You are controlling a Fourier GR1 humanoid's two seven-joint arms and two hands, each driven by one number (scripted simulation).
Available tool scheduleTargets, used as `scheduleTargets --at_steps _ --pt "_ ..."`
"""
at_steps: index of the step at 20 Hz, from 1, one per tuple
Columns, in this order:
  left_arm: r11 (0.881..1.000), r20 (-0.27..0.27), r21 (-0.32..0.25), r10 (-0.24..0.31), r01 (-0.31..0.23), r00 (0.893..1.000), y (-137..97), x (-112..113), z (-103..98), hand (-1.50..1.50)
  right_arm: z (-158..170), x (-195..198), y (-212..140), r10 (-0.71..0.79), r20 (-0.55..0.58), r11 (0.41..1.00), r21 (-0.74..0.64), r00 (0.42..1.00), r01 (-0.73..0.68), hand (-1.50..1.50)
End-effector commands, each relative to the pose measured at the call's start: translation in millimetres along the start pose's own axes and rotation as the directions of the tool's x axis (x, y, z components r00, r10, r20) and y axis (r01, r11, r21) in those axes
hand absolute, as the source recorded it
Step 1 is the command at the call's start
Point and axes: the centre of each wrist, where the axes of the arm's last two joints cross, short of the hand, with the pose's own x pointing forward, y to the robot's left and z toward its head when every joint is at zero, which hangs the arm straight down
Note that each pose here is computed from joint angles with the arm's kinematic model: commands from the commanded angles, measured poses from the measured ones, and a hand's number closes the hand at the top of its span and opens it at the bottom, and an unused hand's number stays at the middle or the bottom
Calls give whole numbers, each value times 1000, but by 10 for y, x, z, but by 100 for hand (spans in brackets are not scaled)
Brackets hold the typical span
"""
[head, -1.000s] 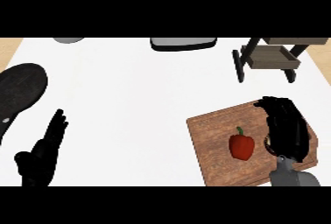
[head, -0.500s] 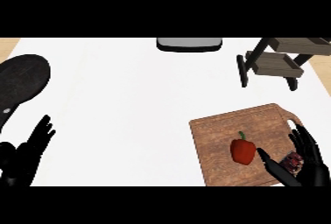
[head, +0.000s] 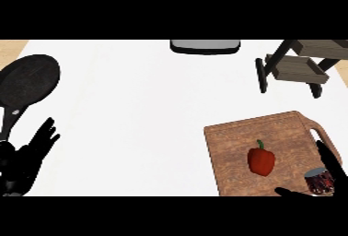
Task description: Pick the bell pepper from the cutting board and place it in the tiered basket
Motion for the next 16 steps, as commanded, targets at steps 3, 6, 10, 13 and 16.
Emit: scheduleTargets --at_steps 3,6,10,13,16 --pt "1000 -26 4 -7 7 1000 -48 -133 -152 0 -26 805 67 63 -107 994 95 992 -52 -150" --pt "1000 -29 -14 13 -13 999 -15 -34 -15 0 16 1073 48 62 -176 990 138 982 -38 -150" --pt "1000 -27 5 17 -17 999 133 -128 -154 0 -49 1180 74 96 -256 969 245 962 -31 -150" --pt "1000 -17 7 3 -2 1000 203 -19 -165 0 -100 1321 19 175 -309 960 264 935 -92 -150" --pt "1000 -24 -3 -7 7 1000 27 -123 -50 0 -90 1293 -162 207 -346 960 252 915 -122 -150"
